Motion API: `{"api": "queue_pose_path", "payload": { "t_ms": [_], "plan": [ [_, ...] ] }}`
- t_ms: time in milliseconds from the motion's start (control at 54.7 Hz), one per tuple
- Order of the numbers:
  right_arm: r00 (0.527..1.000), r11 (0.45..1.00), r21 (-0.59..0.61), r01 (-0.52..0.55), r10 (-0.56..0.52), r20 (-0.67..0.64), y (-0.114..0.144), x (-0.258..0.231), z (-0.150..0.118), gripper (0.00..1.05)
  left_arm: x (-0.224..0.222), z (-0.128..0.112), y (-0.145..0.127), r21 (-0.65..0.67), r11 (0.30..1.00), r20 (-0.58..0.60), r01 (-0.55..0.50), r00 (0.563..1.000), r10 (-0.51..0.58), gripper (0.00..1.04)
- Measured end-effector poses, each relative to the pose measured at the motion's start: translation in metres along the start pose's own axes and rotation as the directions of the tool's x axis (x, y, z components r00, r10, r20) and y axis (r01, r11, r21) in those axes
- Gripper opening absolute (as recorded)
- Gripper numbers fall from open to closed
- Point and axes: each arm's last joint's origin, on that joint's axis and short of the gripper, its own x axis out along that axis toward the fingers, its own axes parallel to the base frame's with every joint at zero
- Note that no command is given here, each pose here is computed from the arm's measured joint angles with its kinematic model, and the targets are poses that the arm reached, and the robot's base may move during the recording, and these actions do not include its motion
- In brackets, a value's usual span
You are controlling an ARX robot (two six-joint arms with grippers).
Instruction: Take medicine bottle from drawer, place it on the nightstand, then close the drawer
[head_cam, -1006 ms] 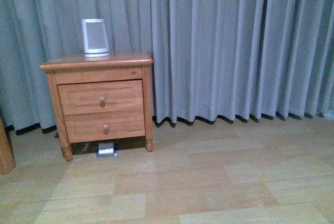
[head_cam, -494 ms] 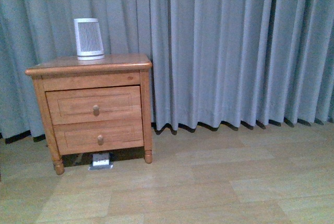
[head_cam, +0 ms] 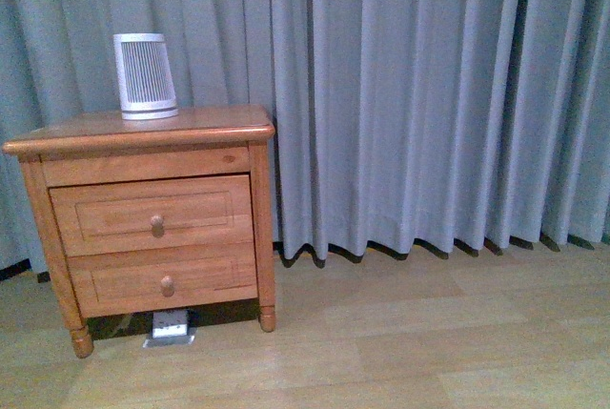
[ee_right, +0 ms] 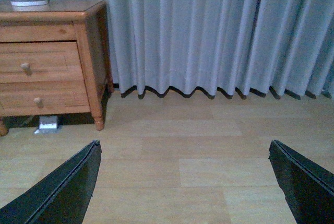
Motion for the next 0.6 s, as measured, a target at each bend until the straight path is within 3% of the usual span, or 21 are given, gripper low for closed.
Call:
{"api": "queue_pose_path", "payload": {
  "t_ms": [604],
  "plan": [
    [1.000,1.000,0.000,0.000,0.000,0.000,0.0000,0.0000,0.0001,0.98,0.0000,0.0000,0.0000,0.000,1.000,0.000,0.001,1.000,-0.001,0.98]
  ]
}}
